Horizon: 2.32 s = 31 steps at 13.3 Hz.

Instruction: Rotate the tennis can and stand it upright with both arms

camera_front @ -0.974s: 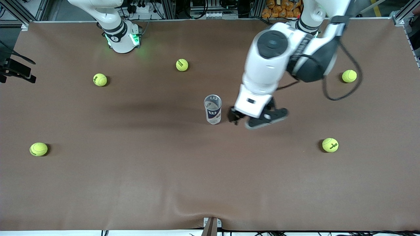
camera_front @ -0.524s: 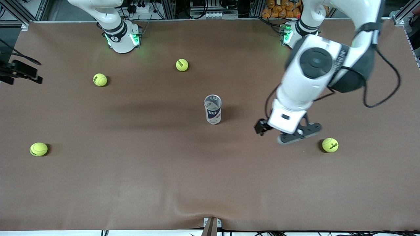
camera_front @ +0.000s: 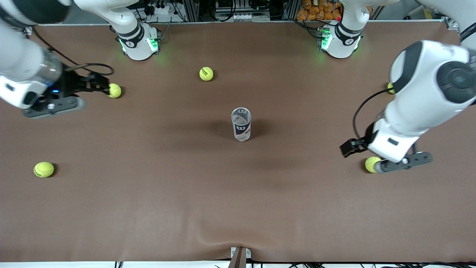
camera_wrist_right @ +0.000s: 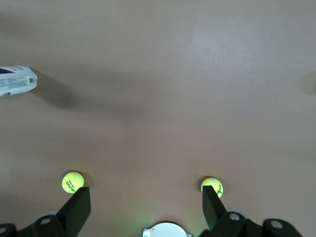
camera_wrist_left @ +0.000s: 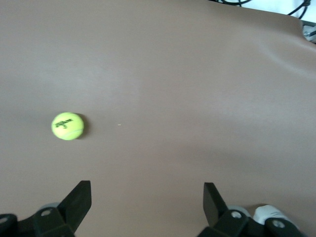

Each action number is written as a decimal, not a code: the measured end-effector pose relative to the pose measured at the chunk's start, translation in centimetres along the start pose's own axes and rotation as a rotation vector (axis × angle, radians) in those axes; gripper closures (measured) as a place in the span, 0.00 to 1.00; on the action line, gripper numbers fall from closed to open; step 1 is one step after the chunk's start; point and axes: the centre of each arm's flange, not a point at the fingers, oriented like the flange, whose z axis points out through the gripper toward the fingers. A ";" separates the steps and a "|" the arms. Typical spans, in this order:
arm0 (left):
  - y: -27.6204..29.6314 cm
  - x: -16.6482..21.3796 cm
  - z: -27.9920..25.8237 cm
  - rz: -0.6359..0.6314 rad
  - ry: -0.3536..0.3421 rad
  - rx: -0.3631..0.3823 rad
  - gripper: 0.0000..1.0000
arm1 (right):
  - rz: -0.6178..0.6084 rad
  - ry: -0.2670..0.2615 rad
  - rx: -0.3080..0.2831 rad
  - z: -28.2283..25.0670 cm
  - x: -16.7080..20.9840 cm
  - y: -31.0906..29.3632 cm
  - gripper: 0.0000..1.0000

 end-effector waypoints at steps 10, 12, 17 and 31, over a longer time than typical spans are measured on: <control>-9.7 -8.0 -14.9 0.068 -0.066 0.068 0.00 | 0.262 0.072 0.032 -3.6 -4.3 14.3 0.00; -10.3 -10.3 -16.0 0.066 -0.077 0.067 0.00 | 0.258 0.097 0.013 -5.0 -5.8 13.9 0.00; -14.7 -8.1 -14.2 0.116 -0.042 0.055 0.00 | 0.212 0.116 -0.008 -6.0 -7.3 13.7 0.00; -17.5 -6.7 -12.7 0.154 -0.051 0.050 0.00 | 0.213 0.105 -0.007 -5.5 -7.2 13.8 0.00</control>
